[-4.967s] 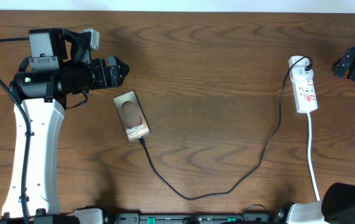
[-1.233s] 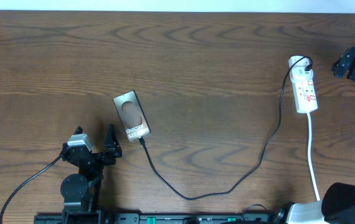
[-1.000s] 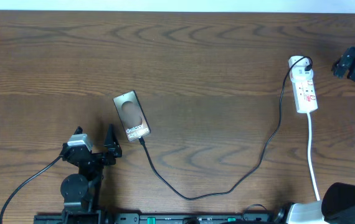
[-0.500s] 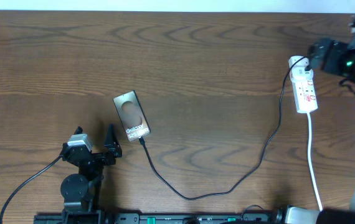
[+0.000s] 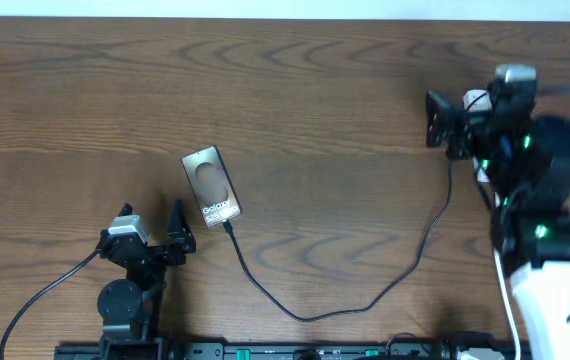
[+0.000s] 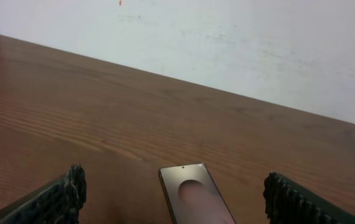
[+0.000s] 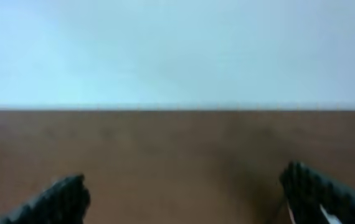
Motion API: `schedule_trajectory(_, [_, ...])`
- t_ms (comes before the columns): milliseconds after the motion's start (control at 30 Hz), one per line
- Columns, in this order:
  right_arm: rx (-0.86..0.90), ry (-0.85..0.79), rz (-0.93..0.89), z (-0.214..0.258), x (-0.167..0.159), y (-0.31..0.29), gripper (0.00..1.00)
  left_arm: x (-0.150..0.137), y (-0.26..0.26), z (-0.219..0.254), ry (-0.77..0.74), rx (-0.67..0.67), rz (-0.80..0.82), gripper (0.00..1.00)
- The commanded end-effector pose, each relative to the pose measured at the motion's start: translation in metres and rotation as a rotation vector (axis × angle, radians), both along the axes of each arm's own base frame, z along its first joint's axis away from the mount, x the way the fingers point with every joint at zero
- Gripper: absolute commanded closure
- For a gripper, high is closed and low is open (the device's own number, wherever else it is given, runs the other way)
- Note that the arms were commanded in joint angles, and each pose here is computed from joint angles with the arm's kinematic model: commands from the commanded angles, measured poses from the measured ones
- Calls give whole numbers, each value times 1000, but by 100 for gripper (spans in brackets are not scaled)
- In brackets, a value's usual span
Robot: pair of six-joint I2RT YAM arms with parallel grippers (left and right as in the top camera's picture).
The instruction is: Plug charger to phone and switch on socket
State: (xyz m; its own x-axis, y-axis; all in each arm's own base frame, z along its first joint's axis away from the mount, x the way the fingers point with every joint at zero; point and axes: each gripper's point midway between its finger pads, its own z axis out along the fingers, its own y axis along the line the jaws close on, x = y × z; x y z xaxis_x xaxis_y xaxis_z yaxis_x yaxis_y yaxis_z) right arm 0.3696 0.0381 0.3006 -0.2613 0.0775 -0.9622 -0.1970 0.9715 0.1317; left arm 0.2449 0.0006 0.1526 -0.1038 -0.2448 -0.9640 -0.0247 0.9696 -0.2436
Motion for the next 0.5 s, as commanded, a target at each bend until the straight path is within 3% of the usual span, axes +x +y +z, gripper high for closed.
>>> schedule_trajectory(0, [7,-79,16,-11,-22,7,1,-1,2,-15,45,17,8,10])
schedule_trajectory(467, [12,-327,-3,-68,-97,2,1,-1,2,-15,45,17,8,10])
